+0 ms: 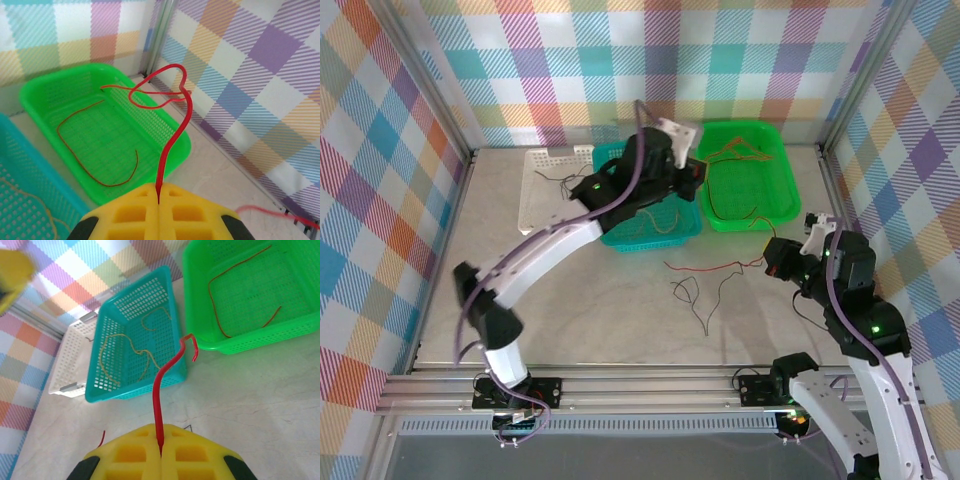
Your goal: Untangle the cables
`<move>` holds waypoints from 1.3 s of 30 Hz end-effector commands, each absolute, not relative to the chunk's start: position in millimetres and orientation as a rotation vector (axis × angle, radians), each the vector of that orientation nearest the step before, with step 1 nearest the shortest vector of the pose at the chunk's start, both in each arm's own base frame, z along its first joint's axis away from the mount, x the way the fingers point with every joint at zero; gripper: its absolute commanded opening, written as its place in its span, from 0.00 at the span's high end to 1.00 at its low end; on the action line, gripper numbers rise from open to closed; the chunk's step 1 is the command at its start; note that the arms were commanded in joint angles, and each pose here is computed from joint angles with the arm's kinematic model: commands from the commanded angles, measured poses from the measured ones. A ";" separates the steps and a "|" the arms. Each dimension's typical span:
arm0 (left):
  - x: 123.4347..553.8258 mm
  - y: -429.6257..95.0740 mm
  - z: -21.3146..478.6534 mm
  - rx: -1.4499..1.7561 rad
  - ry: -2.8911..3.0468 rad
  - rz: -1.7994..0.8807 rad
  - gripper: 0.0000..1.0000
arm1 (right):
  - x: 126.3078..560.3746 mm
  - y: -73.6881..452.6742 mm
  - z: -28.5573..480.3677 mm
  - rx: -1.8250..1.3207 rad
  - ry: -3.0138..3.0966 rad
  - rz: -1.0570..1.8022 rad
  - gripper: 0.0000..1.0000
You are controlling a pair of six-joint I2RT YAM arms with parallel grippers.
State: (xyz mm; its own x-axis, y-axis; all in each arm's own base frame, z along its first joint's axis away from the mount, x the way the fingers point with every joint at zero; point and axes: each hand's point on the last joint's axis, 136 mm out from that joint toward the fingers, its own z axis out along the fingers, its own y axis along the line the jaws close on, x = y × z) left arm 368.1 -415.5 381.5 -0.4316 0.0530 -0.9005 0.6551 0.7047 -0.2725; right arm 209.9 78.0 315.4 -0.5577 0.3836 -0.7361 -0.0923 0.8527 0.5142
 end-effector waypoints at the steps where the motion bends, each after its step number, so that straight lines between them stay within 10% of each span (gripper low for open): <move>1: 396.4 -431.6 369.1 0.564 1.948 -0.762 1.00 | 200.7 83.6 329.1 0.140 2.040 0.668 1.00; 18: 477.1 -501.6 192.3 0.511 2.210 -0.818 1.00 | 184.3 90.6 338.7 0.079 2.041 0.721 1.00; 23: 463.7 -505.0 224.8 0.543 2.171 -0.890 0.28 | 188.3 91.0 335.9 0.089 2.048 0.721 1.00; 26: 449.8 -499.0 284.8 0.538 2.087 -0.962 0.10 | 192.2 93.0 332.8 0.097 2.056 0.732 1.00; 39: 334.9 -387.3 409.7 0.368 1.817 -1.151 0.00 | 205.4 92.9 340.1 0.151 2.035 0.744 1.00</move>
State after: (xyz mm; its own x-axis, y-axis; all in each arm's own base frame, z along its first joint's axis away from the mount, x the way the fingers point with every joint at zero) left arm 349.1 -401.4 391.1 -0.5882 -0.0841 -0.8044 0.6315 0.5737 -0.5217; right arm 197.4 93.5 329.1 -0.5832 0.3542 -0.7310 -0.1868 0.8173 0.5450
